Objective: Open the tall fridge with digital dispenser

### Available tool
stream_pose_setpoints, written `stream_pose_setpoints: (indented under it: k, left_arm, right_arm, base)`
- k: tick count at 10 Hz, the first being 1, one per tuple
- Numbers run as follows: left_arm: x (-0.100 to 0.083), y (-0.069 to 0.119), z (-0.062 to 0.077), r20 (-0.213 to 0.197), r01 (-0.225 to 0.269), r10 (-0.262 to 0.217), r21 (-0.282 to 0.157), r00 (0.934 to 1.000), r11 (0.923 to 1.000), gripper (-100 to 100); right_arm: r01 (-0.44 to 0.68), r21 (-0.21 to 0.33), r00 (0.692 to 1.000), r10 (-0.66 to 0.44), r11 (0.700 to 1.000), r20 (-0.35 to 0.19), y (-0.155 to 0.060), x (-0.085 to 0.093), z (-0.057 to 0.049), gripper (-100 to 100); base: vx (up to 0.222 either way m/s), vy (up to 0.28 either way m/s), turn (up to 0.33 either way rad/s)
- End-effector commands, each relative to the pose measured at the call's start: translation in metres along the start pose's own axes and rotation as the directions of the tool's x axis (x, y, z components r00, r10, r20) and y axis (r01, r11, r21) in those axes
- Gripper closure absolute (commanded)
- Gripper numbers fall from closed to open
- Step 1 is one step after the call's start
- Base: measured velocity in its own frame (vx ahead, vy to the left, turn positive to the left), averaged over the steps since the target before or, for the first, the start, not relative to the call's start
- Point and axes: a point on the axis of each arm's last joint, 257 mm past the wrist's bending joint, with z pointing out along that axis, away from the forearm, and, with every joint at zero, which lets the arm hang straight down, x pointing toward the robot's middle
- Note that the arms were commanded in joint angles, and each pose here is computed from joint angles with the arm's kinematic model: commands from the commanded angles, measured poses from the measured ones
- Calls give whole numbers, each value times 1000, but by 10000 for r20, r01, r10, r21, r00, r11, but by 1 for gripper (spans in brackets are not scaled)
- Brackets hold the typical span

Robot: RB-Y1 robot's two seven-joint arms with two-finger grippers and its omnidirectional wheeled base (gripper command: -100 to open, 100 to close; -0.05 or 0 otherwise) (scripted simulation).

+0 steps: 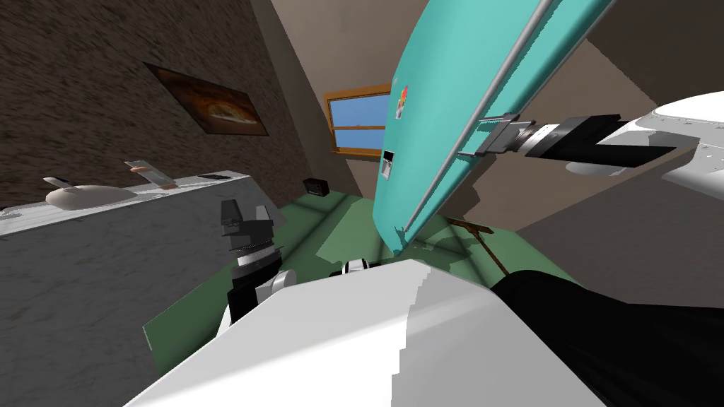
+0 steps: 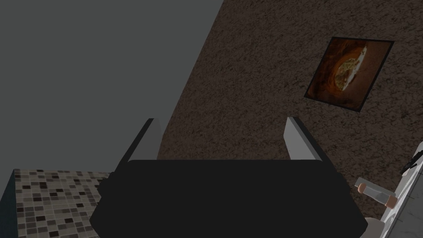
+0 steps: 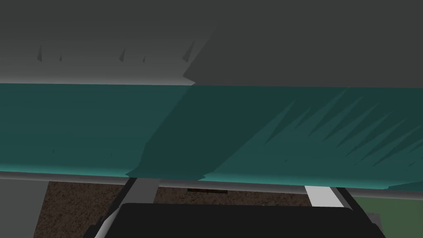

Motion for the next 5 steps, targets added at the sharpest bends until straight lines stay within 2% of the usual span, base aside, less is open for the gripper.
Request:
stream_pose_setpoints:
  k: [1,5]
  left_arm:
    - [0,0,0,0,-1,1,0,10000,10000,0]
    - [0,0,0,0,0,0,0,10000,10000,0]
  right_arm:
    - [34,43,9995,-33,10000,-304,13,12,-14,-100]
    - [62,125,9973,-52,9999,-733,32,29,-32,-100]
  base:
    - [-7,8,53]
    - [-7,17,71]
